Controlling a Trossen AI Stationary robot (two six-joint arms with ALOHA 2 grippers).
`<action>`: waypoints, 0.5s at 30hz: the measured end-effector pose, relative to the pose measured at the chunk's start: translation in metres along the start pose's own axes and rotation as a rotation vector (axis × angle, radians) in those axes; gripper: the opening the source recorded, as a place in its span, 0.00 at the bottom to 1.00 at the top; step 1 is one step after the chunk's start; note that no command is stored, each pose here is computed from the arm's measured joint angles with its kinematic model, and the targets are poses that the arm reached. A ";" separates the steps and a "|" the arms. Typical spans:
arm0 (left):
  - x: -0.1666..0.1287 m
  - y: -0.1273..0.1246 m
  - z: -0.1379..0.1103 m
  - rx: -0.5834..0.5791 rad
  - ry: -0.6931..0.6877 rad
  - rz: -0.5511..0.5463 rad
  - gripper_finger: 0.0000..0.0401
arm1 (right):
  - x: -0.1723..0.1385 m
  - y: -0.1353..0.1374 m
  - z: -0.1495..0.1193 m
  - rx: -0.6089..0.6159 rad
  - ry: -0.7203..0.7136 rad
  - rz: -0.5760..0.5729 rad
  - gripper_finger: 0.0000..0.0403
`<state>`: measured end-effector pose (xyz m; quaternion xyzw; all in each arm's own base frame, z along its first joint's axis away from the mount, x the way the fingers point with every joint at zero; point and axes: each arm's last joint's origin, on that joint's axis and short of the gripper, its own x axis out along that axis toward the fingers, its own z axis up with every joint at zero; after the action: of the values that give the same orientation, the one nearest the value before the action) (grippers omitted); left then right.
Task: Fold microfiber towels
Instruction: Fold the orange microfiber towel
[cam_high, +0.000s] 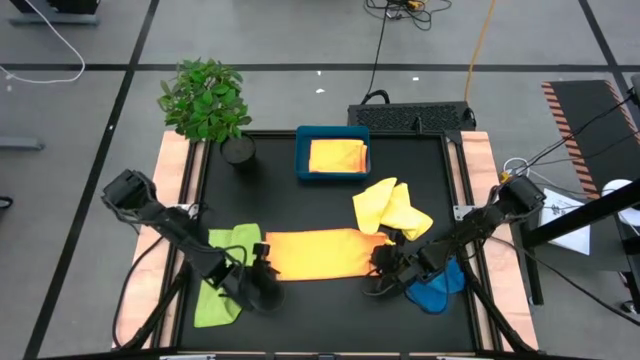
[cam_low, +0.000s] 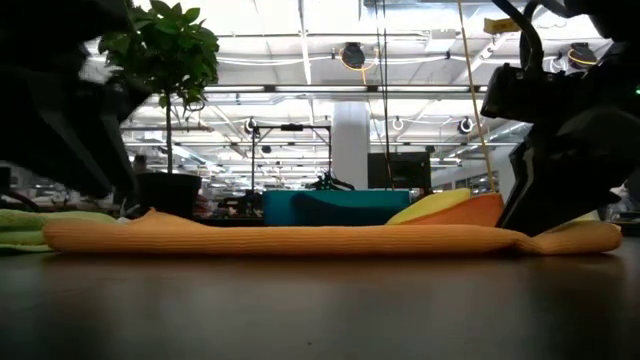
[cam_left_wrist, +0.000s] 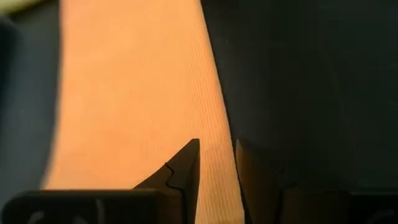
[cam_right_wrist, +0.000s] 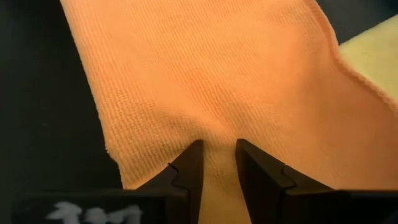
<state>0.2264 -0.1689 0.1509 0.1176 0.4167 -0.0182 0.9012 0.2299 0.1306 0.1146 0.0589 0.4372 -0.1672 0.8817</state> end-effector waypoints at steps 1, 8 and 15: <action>-0.004 -0.003 0.002 0.017 0.003 0.020 0.27 | 0.000 0.000 0.001 0.002 -0.003 0.003 0.22; -0.020 -0.020 0.008 0.089 -0.020 0.044 0.27 | -0.001 0.001 0.000 0.009 -0.017 0.017 0.22; -0.013 -0.027 -0.003 0.147 0.046 0.025 0.27 | 0.001 -0.001 -0.003 0.015 -0.025 0.011 0.22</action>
<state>0.2121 -0.1957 0.1537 0.1889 0.4332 -0.0346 0.8806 0.2275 0.1301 0.1121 0.0659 0.4244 -0.1663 0.8876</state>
